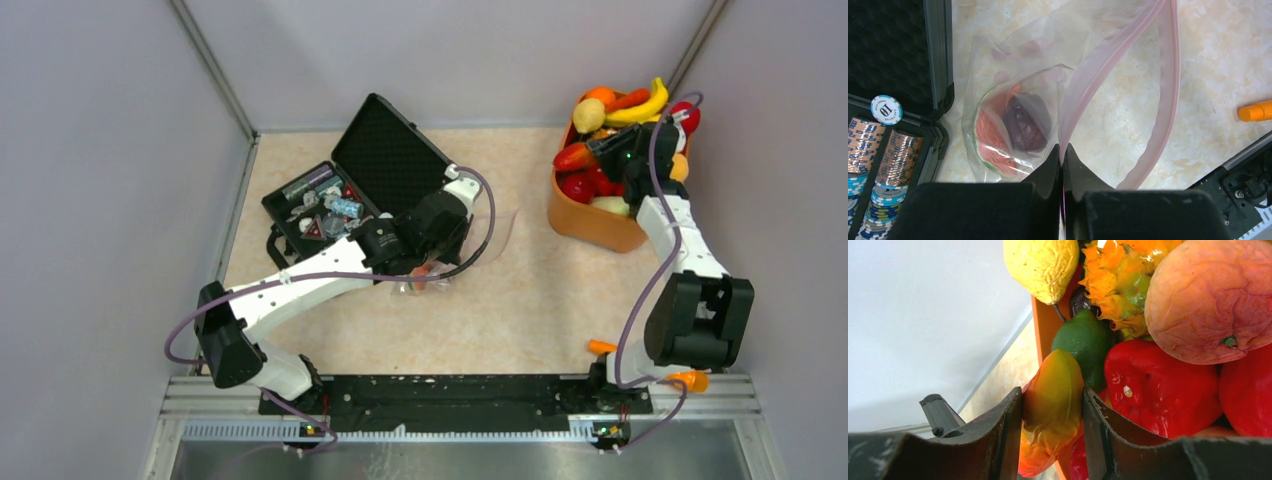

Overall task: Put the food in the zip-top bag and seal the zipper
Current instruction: Pick up the fake fruit from the bin.

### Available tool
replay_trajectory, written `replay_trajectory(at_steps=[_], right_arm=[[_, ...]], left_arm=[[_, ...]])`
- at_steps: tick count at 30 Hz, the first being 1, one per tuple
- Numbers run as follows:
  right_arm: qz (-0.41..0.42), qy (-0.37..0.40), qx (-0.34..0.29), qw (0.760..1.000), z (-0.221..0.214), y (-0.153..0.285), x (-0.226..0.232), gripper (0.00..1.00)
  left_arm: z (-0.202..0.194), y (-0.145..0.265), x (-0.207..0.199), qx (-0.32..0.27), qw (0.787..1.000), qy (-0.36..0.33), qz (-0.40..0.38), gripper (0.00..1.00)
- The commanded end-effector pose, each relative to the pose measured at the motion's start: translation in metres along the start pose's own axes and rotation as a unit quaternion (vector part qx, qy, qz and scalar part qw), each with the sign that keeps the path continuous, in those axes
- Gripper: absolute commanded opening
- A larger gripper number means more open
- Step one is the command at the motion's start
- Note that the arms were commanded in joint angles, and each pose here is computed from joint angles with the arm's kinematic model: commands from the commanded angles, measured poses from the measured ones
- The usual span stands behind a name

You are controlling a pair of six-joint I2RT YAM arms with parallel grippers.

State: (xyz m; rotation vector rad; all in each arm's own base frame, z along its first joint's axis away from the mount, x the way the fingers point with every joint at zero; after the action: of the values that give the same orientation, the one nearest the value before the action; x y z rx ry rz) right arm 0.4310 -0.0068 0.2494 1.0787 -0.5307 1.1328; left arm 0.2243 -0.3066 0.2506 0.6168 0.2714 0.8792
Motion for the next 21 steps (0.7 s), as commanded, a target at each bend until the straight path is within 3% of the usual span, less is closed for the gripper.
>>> replay_trajectory(at_steps=[1, 10, 21], right_arm=[[0.050, 0.026, -0.043, 0.997, 0.019, 0.025, 0.025, 0.10], [0.150, 0.076, -0.010, 0.986, 0.012, 0.069, 0.062, 0.10], [0.207, 0.112, 0.037, 0.971, -0.029, 0.127, 0.059, 0.10]], left_arm=[[0.013, 0.006, -0.001, -0.023, 1.000, 0.008, -0.006, 0.00], [0.014, 0.006, 0.000, -0.026, 1.000, 0.012, -0.002, 0.00], [0.023, 0.002, -0.002, -0.034, 0.999, 0.035, -0.010, 0.00]])
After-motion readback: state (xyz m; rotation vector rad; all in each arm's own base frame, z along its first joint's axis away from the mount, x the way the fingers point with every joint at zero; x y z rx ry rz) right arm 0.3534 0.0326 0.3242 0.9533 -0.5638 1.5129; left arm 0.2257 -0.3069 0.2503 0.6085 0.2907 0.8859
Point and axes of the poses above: each gripper's point midway between its finger pads, its own y axis back along the fingers, its own x axis along the line the jaws close on, z = x × y, the point moved 4 cm from there along y, back along the fingers, and after that the axes turned 9 degrees about -y, right-handed, at the moved point
